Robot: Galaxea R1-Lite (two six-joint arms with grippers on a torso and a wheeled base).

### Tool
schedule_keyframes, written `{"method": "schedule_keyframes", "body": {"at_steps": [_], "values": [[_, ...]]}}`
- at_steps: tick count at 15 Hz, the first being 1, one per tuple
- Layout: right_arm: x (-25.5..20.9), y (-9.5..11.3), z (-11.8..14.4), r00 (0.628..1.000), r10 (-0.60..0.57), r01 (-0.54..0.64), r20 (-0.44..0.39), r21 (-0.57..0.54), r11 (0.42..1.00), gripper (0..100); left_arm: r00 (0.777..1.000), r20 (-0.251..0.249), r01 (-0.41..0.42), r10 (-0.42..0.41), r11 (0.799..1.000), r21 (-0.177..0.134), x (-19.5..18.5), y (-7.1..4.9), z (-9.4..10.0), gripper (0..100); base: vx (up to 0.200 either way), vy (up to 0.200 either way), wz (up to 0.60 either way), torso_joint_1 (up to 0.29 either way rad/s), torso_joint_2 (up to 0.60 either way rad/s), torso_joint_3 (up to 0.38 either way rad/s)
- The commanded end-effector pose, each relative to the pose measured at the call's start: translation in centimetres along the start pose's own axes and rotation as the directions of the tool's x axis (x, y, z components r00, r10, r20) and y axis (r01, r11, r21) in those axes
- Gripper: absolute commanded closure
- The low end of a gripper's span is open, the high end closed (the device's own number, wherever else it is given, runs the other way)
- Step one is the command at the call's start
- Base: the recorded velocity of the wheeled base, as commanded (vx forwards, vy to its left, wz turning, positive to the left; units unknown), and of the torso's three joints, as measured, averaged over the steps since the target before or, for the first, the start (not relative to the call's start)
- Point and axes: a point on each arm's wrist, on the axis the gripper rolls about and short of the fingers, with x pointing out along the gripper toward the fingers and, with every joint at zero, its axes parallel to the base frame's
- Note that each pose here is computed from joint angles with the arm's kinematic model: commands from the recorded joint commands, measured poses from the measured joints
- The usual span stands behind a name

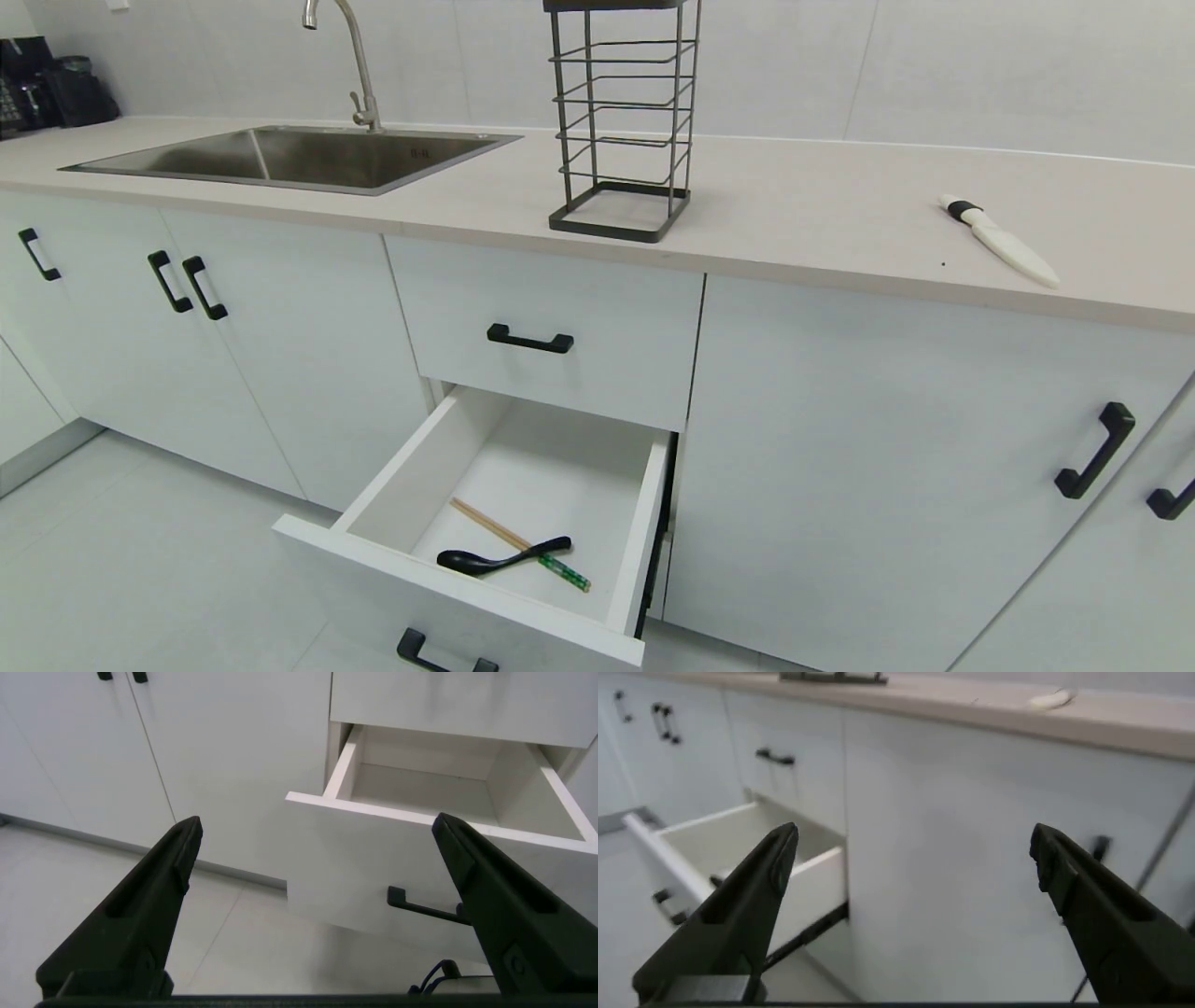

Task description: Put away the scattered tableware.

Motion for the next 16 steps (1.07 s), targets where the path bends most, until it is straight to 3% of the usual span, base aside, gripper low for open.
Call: {"method": "schedule_keyframes", "body": {"at_steps": [1,4,6,8,11,13,14,16], "values": [[-2.2,0.3,1.0,0.983,-0.098,0.101,0.158,-0.013,0.995,0,1.0,-0.001,0.0,0.0,1.0,0.0,0.0,0.0,0.0,0,0.0,0.0,0.0,0.0,0.0,0.0],[-2.5,0.2,2.2,0.965,-0.128,0.133,0.229,-0.008,0.991,0,1.0,-0.001,0.0,0.0,1.0,0.0,0.0,0.0,0.0,0,0.0,0.0,0.0,0.0,0.0,0.0],[-2.5,0.4,2.1,0.973,-0.14,0.146,0.185,-0.018,0.989,0,1.0,-0.001,0.0,0.0,1.0,0.0,0.0,0.0,0.0,0,0.0,0.0,0.0,0.0,0.0,0.0],[-1.8,0.6,1.6,0.987,-0.138,0.142,0.077,-0.037,0.989,0,1.0,-0.001,0.0,0.0,1.0,0.0,0.0,0.0,0.0,0,0.0,0.0,0.0,0.0,0.0,0.0],[-1.6,0.8,-1.2,0.979,-0.203,0.203,0.007,-0.049,0.978,0,1.0,-0.001,0.0,0.0,1.0,0.0,0.0,0.0,0.0,0,0.0,0.0,0.0,0.0,0.0,0.0],[-1.4,0.9,-3.3,0.96,-0.276,0.274,-0.042,-0.055,0.96,0,1.0,-0.001,0.0,0.0,1.0,0.0,0.0,0.0,0.0,0,0.0,0.0,0.0,0.0,0.0,0.0],[-2.1,1.2,-6.0,0.947,-0.311,0.306,-0.076,-0.074,0.949,0,1.0,-0.001,0.0,0.0,1.0,0.002,0.0,0.0,0.0,0,0.0,0.0,0.0,0.0,0.0,0.0],[-2.3,1.3,-7.5,0.923,-0.317,0.315,-0.22,-0.043,0.948,0,1.0,-0.001,0.0,0.0,1.0,-0.002,0.0,0.0,0.0,0,0.0,0.0,0.0,0.0,0.0,0.0]]}}
